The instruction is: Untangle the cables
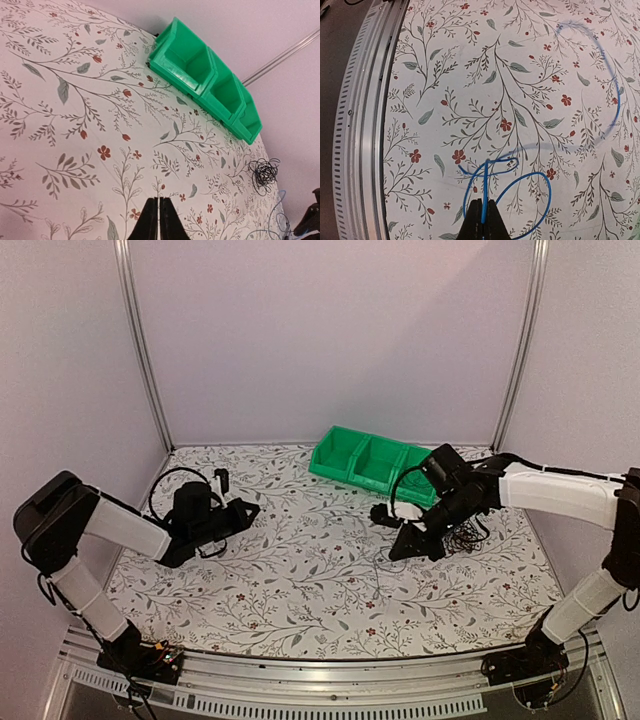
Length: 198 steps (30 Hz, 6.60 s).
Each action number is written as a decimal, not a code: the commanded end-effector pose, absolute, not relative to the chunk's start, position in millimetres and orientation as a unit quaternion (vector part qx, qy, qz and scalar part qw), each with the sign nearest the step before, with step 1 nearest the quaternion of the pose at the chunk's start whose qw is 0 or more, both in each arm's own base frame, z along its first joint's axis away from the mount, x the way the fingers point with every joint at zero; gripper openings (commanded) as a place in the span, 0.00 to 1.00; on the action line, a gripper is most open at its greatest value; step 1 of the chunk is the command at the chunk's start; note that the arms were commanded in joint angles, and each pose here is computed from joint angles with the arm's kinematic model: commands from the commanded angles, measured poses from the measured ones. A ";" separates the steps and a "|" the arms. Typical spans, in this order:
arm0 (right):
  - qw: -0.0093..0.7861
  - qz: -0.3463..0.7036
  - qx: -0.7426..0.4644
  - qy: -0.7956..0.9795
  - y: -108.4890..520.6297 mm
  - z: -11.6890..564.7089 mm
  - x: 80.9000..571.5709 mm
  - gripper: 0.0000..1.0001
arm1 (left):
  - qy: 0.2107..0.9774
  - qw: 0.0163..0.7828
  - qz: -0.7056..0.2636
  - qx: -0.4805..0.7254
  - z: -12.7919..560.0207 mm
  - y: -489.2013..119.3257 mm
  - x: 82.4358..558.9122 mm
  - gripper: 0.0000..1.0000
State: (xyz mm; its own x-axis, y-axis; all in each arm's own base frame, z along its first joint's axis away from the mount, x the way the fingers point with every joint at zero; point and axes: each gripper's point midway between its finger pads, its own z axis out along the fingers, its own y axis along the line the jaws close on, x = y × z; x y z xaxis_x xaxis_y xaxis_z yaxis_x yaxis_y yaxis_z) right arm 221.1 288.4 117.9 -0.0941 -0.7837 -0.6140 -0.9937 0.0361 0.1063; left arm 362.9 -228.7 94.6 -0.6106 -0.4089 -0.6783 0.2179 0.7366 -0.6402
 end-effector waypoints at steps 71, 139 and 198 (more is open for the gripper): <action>0.259 0.405 -0.545 0.687 321.0 252.6 288.9 0.00 | 0.726 0.499 -0.336 0.333 101.5 -442.8 311.2 0.22; 0.516 0.159 -0.363 0.759 193.0 358.4 511.7 0.00 | 0.811 0.421 -0.309 0.264 36.1 -372.6 310.6 0.47; 0.361 0.119 -0.334 0.862 145.4 187.4 502.5 0.00 | 0.829 0.389 -0.297 0.270 21.5 -379.6 313.2 0.46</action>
State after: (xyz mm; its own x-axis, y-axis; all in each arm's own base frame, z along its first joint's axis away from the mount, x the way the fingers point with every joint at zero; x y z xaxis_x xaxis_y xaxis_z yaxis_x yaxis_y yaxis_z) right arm 497.1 143.8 193.6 -0.4896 -0.4895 -0.7216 -0.6553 0.7525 -0.0658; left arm 316.6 -375.9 28.2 -0.5460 0.1938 -0.8150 0.6702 0.6848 -0.2861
